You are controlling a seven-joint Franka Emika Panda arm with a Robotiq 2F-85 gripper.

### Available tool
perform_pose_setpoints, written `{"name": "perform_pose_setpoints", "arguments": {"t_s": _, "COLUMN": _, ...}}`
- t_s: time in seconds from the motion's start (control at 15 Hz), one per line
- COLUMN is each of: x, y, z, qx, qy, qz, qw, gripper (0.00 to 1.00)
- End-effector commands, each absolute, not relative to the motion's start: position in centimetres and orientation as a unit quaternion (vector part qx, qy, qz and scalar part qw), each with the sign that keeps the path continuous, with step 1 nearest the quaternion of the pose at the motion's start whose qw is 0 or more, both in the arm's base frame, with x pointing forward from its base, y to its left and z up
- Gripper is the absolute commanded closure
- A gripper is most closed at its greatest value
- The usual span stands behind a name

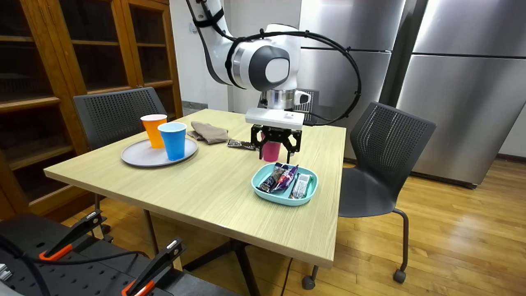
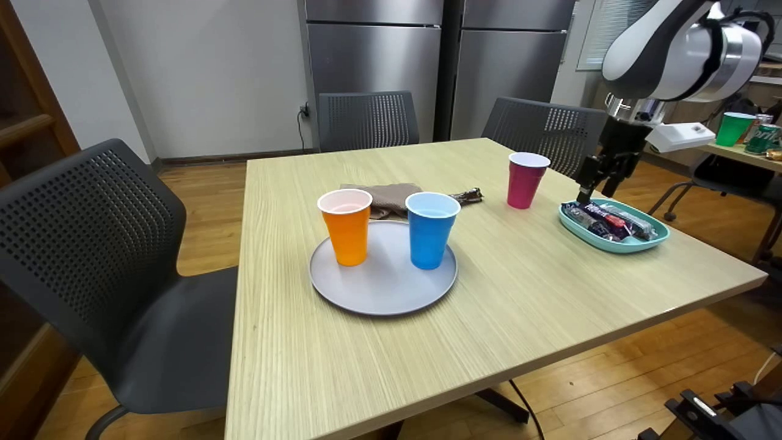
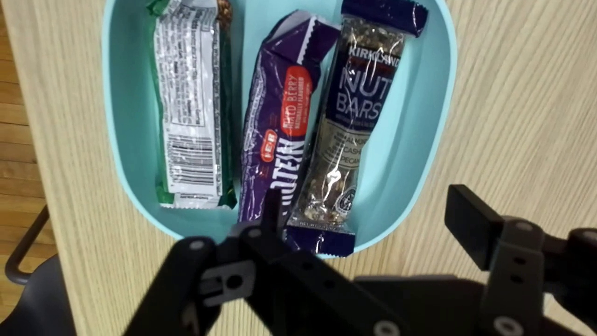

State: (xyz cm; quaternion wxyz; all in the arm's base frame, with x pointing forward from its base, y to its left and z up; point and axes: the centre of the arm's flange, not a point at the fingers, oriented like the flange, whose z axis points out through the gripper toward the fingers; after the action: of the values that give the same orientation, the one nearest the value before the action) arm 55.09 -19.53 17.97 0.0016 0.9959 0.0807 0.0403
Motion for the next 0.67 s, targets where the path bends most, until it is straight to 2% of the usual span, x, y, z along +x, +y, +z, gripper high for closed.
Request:
{"name": "perform_pose_setpoints", "arguments": {"t_s": 0.0, "x": 54.8, "y": -18.8, "z": 19.4, "qx": 0.996, "qy": 0.078, "qz": 0.047, "qw": 0.022, "gripper": 0.00}}
{"name": "perform_pose_setpoints", "arguments": {"t_s": 0.6, "x": 56.7, "y": -16.3, "z": 23.7, "qx": 0.989, "qy": 0.117, "qz": 0.081, "qw": 0.036, "gripper": 0.00}}
